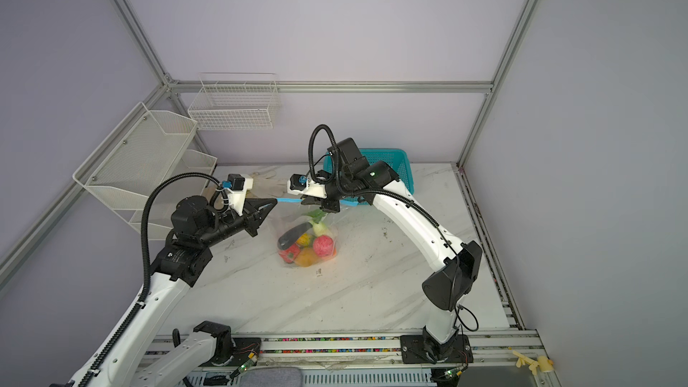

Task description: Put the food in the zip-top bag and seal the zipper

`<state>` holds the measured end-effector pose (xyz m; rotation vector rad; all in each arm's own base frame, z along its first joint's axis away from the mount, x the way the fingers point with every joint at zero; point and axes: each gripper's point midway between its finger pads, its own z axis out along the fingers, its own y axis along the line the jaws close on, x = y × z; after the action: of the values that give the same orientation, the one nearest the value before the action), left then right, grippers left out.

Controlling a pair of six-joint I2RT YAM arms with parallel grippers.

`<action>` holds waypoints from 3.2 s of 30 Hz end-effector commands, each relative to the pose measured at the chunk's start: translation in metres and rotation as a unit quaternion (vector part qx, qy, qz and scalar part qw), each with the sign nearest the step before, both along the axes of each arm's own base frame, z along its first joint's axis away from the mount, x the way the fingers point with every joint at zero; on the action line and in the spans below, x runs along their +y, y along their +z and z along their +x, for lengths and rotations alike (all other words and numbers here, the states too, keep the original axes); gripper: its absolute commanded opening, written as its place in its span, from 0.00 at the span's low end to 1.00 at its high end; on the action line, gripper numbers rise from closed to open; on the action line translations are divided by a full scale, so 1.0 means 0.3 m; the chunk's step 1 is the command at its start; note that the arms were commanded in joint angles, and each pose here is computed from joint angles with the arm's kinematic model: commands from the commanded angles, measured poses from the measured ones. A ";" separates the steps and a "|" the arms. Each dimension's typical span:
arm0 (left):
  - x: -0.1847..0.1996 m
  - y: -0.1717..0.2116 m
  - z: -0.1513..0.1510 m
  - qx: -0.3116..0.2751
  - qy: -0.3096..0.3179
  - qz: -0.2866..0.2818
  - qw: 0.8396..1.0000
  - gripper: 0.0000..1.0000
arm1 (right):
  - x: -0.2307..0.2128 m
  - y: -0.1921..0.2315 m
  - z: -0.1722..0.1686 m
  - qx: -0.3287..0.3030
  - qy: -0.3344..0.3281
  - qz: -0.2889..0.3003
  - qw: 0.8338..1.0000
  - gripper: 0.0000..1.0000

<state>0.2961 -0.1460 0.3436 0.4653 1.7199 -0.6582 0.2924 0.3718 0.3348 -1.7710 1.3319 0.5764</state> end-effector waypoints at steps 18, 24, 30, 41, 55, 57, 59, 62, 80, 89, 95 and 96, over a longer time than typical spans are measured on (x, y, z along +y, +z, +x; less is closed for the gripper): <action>0.348 -0.043 0.106 0.008 0.302 0.071 0.951 0.00 | -0.096 0.012 0.048 -0.004 -0.055 -0.018 0.998 0.05; 0.395 -0.045 0.105 0.014 0.337 0.076 0.938 0.00 | -0.111 0.011 0.057 -0.005 -0.065 -0.020 0.998 0.05; 0.416 -0.043 0.105 0.014 0.350 0.075 0.934 0.00 | -0.139 0.010 0.067 -0.008 -0.078 -0.023 0.997 0.05; 0.430 -0.035 0.107 0.016 0.358 0.076 0.931 0.00 | -0.188 0.013 0.079 -0.015 -0.102 -0.027 0.994 0.07; 0.434 -0.038 0.108 0.019 0.356 0.076 0.931 0.00 | -0.207 0.011 0.083 -0.018 -0.111 -0.029 0.993 0.08; 0.434 -0.037 0.106 0.018 0.355 0.077 0.931 0.00 | -0.212 0.014 0.084 -0.019 -0.114 -0.029 0.993 0.08; 0.434 -0.037 0.106 0.018 0.355 0.077 0.932 0.00 | -0.210 0.018 0.083 -0.020 -0.112 -0.027 0.993 0.08; 0.427 -0.028 0.104 0.017 0.349 0.075 0.934 0.00 | -0.200 0.034 0.075 -0.010 -0.111 -0.012 0.994 0.08; 0.380 0.096 -0.088 0.032 0.297 0.029 0.954 0.00 | -0.222 0.176 -0.090 0.001 -0.090 0.086 0.992 0.00; 0.390 0.082 -0.255 0.059 0.292 0.015 0.954 0.00 | -0.239 0.179 -0.238 0.026 -0.081 0.118 0.989 0.00; 0.423 -0.019 -0.277 0.097 0.319 0.034 0.942 0.00 | -0.199 0.079 -0.228 0.058 -0.073 0.113 0.989 0.00; 0.425 -0.043 -0.268 0.103 0.322 0.039 0.940 0.00 | -0.187 0.050 -0.214 0.062 -0.071 0.105 0.990 0.00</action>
<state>0.2136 -0.0612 0.3390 0.0589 1.9232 -0.3824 0.2187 0.3165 0.3571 -1.5051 1.3812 0.7250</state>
